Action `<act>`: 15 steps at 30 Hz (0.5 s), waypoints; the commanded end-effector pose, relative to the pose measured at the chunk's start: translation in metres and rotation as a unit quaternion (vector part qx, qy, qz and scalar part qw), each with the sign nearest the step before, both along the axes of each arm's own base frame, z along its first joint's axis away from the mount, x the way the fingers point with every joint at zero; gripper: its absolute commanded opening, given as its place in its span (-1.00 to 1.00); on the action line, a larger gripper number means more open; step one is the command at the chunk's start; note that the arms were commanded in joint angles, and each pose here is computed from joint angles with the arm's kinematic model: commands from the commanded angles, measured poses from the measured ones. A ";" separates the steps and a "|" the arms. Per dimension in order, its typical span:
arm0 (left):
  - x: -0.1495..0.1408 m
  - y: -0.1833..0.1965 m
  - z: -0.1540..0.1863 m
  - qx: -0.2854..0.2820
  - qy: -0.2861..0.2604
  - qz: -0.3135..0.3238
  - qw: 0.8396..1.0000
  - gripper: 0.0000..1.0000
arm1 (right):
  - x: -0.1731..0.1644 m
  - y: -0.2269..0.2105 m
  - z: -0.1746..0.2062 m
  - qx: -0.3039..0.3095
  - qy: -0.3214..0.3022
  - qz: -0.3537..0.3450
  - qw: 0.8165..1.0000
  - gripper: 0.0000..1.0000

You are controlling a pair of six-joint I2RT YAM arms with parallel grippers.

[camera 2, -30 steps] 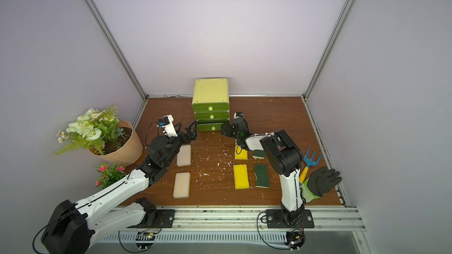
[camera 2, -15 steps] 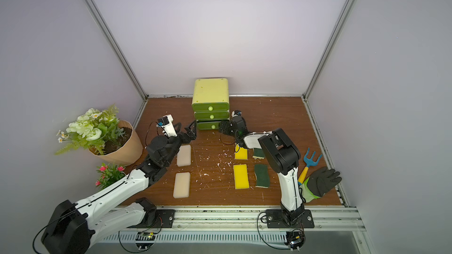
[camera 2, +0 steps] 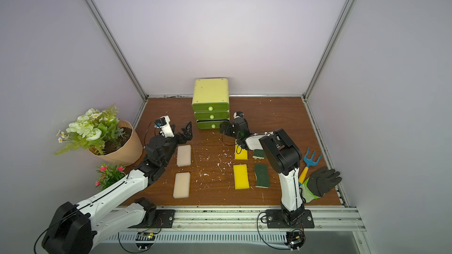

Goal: Take the sponge out of the drawer
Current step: Close the drawer in the storage box.

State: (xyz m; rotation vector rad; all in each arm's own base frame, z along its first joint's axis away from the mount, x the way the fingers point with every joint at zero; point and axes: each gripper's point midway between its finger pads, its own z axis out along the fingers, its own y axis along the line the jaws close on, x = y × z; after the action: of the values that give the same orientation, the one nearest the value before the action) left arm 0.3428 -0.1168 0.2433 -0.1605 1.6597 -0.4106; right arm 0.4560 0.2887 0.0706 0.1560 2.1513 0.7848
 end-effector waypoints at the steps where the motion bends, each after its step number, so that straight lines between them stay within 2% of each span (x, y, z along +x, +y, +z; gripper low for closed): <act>1: -0.003 0.016 -0.002 0.050 -0.005 0.029 0.998 0.99 | 0.000 -0.006 0.067 0.030 -0.077 -0.003 0.997 0.97; 8: -0.013 0.042 -0.013 0.104 -0.015 0.086 0.991 0.99 | -0.027 -0.042 0.104 -0.022 -0.134 -0.025 0.990 0.98; 12: -0.024 0.057 -0.017 0.126 -0.042 0.115 0.985 0.99 | -0.044 -0.070 0.123 -0.067 -0.172 -0.050 0.982 0.98; 15: -0.029 0.069 -0.021 0.150 -0.041 0.141 0.978 0.99 | -0.056 -0.093 0.137 -0.111 -0.198 -0.071 0.971 0.98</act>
State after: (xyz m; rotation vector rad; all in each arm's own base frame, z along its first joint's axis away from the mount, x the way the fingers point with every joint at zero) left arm 0.3163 -0.0668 0.2046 -0.1121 1.6477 -0.0550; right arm 0.4016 0.2200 0.1875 0.0565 1.8781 0.5975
